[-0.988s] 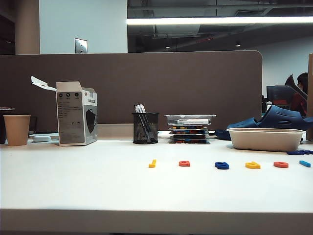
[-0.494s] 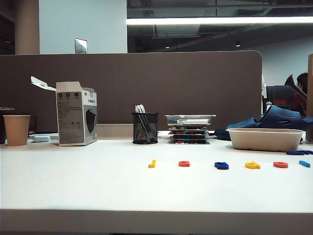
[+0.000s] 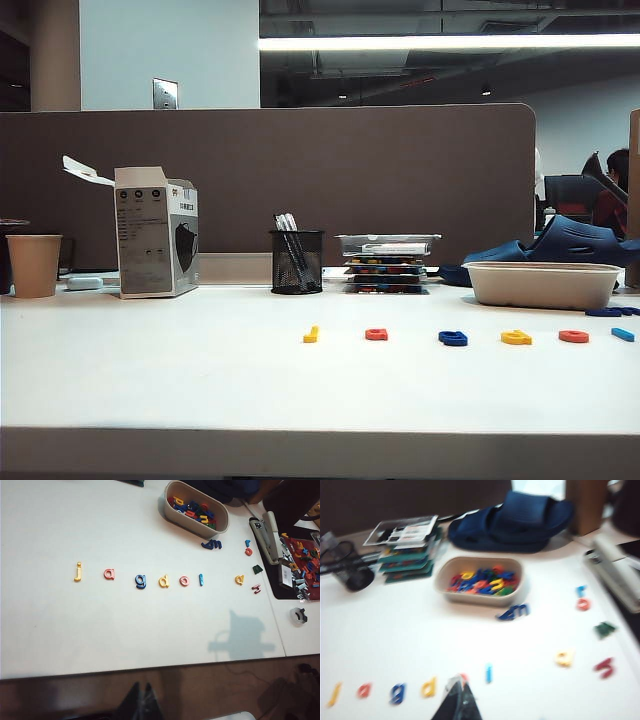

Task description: Select the appropriate letters from the row of letter magnets placed on the table to arrange into the word "dog".

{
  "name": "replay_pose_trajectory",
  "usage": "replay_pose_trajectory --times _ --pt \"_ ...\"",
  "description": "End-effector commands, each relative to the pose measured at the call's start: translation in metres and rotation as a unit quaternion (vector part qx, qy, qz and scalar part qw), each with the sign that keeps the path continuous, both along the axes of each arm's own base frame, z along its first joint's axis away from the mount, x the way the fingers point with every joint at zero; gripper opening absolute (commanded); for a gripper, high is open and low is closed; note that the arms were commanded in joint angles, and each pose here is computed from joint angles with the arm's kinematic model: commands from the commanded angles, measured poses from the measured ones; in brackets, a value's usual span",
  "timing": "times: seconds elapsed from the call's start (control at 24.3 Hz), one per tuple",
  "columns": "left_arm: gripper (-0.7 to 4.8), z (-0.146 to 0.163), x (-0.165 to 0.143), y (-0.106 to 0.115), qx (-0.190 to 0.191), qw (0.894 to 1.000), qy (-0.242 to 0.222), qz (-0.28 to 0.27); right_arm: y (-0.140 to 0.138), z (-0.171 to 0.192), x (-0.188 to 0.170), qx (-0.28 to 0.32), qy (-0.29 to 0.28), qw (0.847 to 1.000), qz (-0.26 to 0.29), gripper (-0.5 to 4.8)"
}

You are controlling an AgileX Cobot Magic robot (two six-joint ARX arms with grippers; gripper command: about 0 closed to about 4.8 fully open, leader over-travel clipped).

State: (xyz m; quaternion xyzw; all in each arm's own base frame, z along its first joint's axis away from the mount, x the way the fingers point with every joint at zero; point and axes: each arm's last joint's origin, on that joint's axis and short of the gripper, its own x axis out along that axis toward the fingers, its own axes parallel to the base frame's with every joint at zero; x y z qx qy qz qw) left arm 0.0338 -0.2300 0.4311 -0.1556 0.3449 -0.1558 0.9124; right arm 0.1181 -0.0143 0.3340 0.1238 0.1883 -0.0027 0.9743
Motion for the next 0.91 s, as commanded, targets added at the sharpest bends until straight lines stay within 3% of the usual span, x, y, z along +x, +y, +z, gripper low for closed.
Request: replay_pose_trajectory --times 0.04,0.21,0.33,0.58,0.91 --pt "-0.05 0.001 0.0 0.0 0.001 1.0 -0.002 -0.001 0.0 0.008 0.02 0.026 0.017 0.998 0.057 -0.06" --pt "-0.05 0.001 0.0 0.0 0.001 1.0 -0.002 -0.001 0.003 0.01 0.044 0.04 0.067 0.994 0.079 -0.06" --pt "-0.05 0.001 0.0 0.0 0.001 1.0 -0.002 -0.001 0.014 0.007 0.069 0.035 0.134 0.986 0.095 -0.06" --pt "-0.05 0.0 0.0 0.0 0.001 1.0 -0.002 -0.001 0.06 -0.004 0.124 -0.009 0.256 0.958 0.128 -0.04" --pt "-0.05 0.001 0.0 0.0 0.001 1.0 -0.002 -0.001 0.086 -0.022 0.171 -0.012 0.35 0.926 0.143 0.65"
